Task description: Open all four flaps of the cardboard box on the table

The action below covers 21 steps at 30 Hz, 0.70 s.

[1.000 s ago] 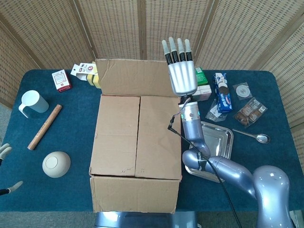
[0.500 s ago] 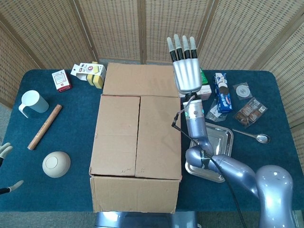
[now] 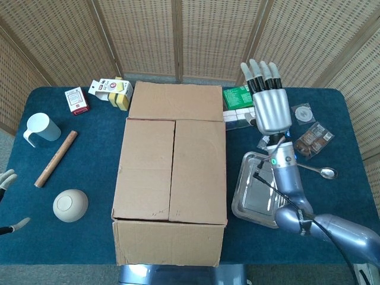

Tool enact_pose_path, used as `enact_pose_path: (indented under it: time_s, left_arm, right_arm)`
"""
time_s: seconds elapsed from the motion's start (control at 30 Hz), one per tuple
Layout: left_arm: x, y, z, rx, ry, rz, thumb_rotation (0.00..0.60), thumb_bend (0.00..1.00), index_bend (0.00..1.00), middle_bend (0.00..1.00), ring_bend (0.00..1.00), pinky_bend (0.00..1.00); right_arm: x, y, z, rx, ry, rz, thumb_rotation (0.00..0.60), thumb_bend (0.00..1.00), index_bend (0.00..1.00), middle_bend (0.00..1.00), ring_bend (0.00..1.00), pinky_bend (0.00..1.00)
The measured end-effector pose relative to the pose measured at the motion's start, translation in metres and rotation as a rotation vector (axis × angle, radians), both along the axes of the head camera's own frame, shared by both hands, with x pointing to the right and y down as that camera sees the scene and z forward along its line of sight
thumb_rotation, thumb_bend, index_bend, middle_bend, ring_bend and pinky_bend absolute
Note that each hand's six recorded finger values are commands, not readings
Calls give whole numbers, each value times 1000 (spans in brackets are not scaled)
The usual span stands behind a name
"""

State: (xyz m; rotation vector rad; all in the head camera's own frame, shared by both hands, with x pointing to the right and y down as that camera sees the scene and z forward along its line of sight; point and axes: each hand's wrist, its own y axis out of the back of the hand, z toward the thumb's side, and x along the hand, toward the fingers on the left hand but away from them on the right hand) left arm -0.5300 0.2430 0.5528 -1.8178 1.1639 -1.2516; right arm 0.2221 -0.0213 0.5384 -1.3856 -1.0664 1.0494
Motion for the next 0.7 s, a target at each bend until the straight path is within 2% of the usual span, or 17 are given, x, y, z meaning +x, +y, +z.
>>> enact_pose_path:
  time_s: [0.3,0.53,0.7]
  left_arm:
    - [22,-42,-7,53,10,79,600,150,3,0,0,120]
    - [48,-78,-12,75,22,160,600,150,16,0,0,120]
    - [78,-104,-12,51,33,250,600,151,27,0,0,121]
  right_arm:
    - [57,41,-6,-24,-20,-15,600,0,0,0,0,29]
    - [115,76,1,-96,-17,48,600,0,0,0,0,30]
    - [153,108,0,-137,-17,108,600,0,0,0,0,29]
